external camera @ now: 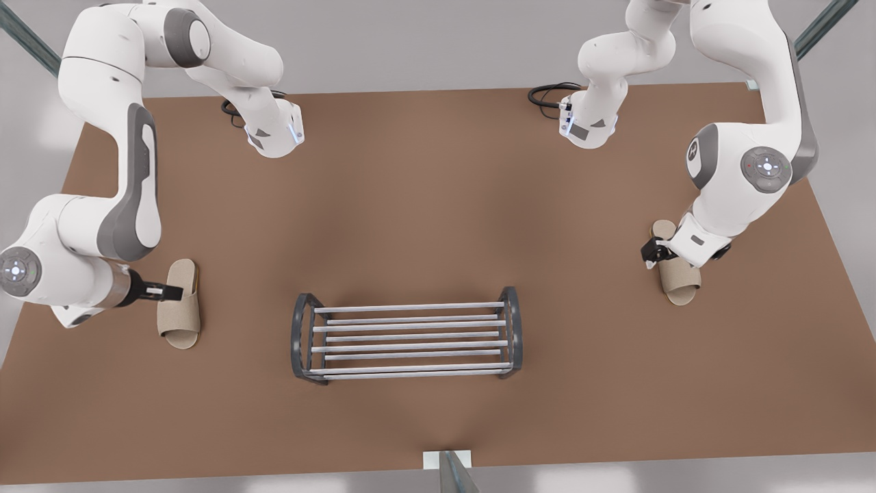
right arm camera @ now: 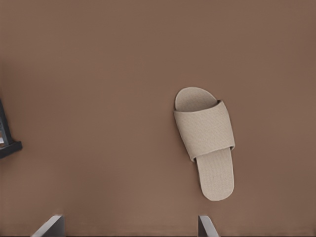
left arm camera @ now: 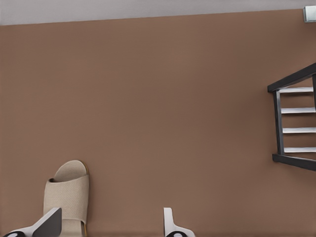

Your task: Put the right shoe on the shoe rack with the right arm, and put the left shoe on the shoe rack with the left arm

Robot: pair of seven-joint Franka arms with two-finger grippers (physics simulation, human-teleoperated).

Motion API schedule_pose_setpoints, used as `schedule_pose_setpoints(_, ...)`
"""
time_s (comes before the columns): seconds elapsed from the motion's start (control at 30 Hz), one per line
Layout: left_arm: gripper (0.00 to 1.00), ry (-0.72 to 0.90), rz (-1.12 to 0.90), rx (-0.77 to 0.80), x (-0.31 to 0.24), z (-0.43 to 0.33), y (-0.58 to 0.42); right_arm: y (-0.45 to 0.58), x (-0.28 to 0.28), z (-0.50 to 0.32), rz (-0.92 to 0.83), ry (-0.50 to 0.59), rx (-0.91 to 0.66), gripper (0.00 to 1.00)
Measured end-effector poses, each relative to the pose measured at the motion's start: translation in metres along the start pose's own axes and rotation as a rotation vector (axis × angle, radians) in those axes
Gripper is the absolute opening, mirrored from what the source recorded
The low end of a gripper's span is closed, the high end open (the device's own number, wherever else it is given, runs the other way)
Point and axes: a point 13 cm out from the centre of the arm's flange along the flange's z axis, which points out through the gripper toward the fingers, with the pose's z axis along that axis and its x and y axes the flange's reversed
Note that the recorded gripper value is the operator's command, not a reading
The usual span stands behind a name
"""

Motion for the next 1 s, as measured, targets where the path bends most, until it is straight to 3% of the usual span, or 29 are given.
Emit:
schedule_pose_setpoints(0.2, 1.0, -0.027, -0.005, -0.005, -0.001, -0.018, 0.001, 0.009, 0.017, -0.021, -0.017, -0.006, -0.011, 1.0)
schedule_pose_setpoints(0.33, 0.99, 0.008, -0.046, -0.07, 0.101, 0.041, 0.038, -0.051, 0.044, 0.018, 0.062, 0.024, -0.038, 1.0)
schedule_pose_setpoints(0.5, 0.99, -0.189, -0.052, -0.095, 0.148, 0.134, 0.059, -0.09, 0.073, 0.056, 0.184, -0.049, -0.194, 1.0)
schedule_pose_setpoints(0.57, 0.99, -0.34, -0.055, -0.177, 0.14, 0.132, 0.083, -0.076, 0.082, 0.077, 0.216, -0.098, -0.253, 1.0)
schedule_pose_setpoints(0.67, 0.96, -0.476, -0.065, -0.169, 0.125, 0.137, 0.094, -0.061, 0.079, 0.09, 0.229, -0.185, -0.277, 1.0)
schedule_pose_setpoints(0.87, 0.96, -0.571, -0.114, -0.058, 0.113, 0.163, 0.094, -0.061, 0.101, 0.122, 0.151, -0.292, -0.234, 1.0)
schedule_pose_setpoints(1.0, 0.95, -0.567, -0.174, -0.016, 0.122, 0.185, 0.108, -0.176, 0.132, 0.17, 0.28, -0.36, -0.178, 1.0)
